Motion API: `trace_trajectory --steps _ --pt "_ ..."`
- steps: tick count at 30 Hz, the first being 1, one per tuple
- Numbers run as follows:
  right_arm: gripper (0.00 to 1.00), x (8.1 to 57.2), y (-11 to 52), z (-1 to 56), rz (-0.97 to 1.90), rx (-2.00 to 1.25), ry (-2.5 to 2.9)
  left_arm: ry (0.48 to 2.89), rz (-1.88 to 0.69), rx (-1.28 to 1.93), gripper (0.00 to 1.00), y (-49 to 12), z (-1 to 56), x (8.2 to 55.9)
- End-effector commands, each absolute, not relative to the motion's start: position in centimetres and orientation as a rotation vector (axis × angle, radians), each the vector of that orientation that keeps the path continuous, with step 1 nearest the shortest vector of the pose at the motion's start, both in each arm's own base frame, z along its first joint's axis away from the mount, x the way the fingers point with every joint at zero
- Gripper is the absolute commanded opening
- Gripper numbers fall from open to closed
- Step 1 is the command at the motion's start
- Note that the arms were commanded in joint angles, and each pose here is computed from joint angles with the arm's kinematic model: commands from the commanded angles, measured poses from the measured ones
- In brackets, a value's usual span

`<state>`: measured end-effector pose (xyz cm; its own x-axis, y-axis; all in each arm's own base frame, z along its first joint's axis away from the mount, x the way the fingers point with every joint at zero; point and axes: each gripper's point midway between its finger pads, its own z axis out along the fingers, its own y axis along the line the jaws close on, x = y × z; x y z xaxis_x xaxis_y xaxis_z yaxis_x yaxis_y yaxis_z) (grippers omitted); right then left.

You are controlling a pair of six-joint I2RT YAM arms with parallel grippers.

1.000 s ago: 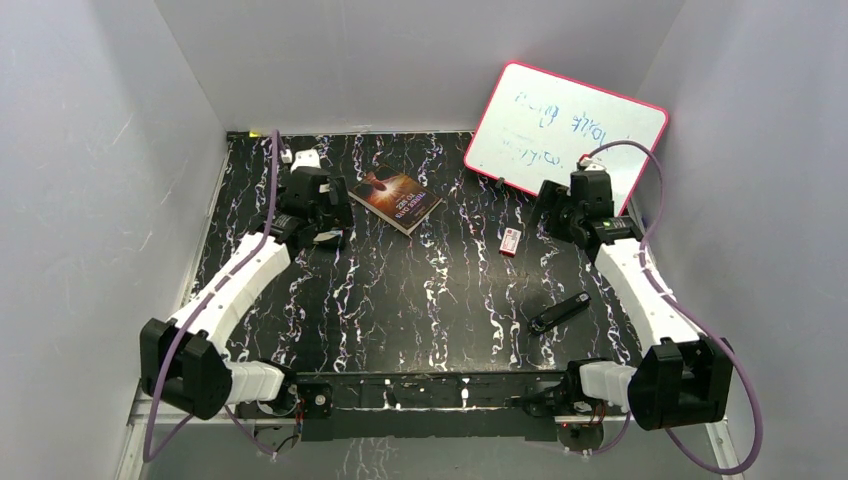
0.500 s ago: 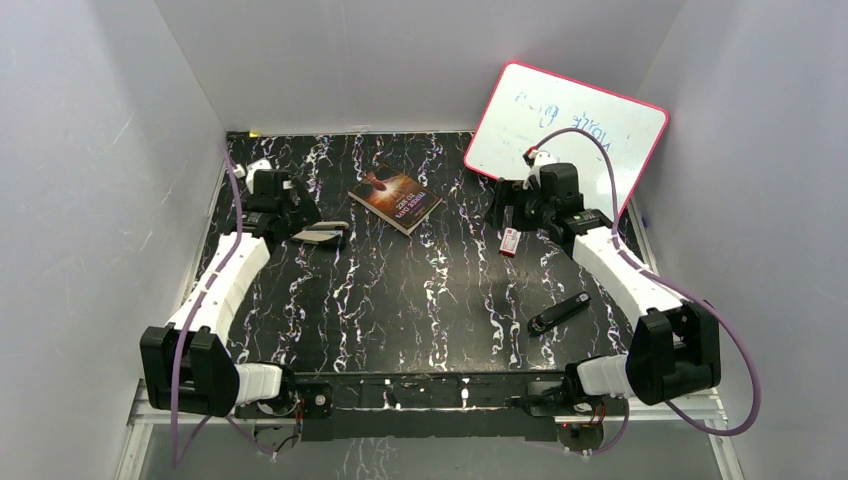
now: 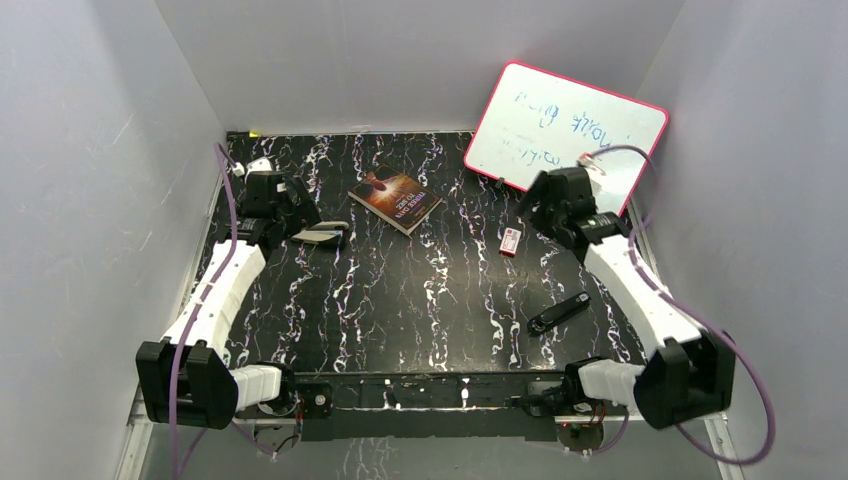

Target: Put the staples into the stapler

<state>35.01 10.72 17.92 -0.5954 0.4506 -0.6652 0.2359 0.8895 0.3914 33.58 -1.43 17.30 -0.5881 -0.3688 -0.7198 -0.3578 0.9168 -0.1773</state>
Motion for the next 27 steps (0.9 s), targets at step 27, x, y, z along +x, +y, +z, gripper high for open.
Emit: trace_trajectory --steps 27 --pt "0.83 18.8 3.5 5.7 -0.070 1.234 2.402 2.284 -0.097 -0.472 0.97 -2.8 16.2 34.0"
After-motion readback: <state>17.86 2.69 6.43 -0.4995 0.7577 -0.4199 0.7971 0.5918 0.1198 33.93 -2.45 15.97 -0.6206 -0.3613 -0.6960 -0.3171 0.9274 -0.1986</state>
